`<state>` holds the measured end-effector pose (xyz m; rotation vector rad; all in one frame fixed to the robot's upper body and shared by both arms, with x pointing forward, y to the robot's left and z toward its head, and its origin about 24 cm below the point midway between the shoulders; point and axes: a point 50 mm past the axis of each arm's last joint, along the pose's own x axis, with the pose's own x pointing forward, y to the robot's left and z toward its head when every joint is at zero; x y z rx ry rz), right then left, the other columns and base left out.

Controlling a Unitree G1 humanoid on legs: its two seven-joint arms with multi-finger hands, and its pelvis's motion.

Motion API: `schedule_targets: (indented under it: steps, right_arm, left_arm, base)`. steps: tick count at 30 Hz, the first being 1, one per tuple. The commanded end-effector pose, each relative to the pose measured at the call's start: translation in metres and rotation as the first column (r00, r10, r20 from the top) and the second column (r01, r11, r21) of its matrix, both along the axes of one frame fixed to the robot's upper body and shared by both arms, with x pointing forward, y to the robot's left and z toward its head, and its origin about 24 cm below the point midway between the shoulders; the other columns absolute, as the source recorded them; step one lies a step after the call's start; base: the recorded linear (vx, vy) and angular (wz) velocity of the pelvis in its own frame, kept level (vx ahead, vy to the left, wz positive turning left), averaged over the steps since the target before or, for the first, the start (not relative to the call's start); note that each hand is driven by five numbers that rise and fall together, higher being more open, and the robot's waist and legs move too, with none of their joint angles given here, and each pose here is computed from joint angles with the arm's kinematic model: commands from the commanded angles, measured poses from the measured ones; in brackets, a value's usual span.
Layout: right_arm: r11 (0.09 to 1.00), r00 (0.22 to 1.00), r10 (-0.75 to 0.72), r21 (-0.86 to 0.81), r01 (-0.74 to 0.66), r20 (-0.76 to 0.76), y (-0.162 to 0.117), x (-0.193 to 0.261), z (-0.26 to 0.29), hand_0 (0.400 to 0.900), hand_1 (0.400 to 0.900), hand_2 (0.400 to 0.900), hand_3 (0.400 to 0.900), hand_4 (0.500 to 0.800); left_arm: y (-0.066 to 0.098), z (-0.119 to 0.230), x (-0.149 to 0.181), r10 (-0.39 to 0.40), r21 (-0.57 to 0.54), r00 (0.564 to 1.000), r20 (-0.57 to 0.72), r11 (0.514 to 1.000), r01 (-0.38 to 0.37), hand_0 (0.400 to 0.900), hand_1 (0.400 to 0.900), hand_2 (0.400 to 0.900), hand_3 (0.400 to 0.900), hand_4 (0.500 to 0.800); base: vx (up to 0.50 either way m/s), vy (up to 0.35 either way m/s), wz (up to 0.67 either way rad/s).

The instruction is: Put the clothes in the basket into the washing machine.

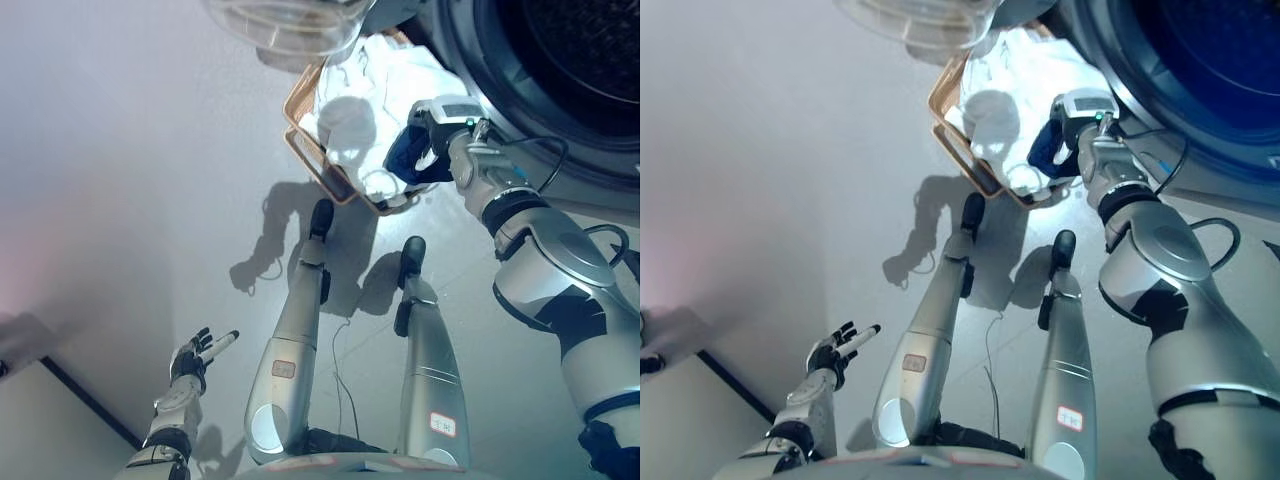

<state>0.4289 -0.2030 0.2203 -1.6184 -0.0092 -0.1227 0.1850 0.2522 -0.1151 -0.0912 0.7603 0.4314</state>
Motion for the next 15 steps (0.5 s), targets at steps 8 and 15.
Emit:
schedule_targets:
  steps: [8, 15]
  right_arm:
    - [0.962, 0.941, -0.144, -0.180, 0.206, 0.307, -0.045, -0.019, 0.118, 0.900, 0.900, 0.900, 0.900, 0.800]
    - [0.932, 0.919, -0.205, -0.219, 0.288, 0.338, -0.065, -0.030, 0.134, 0.900, 0.900, 0.900, 0.900, 0.800]
  left_arm:
    - [0.011, -0.013, -0.040, 0.145, 0.027, 0.987, -0.073, 0.989, -0.143, 0.900, 0.900, 0.900, 0.900, 0.800]
    - [0.013, -0.015, -0.046, 0.138, 0.045, 0.986, -0.093, 0.990, -0.134, 0.900, 0.900, 0.900, 0.900, 0.800]
  base:
    - [-0.018, 0.089, -0.06]
    - [0.003, 0.049, -0.11]
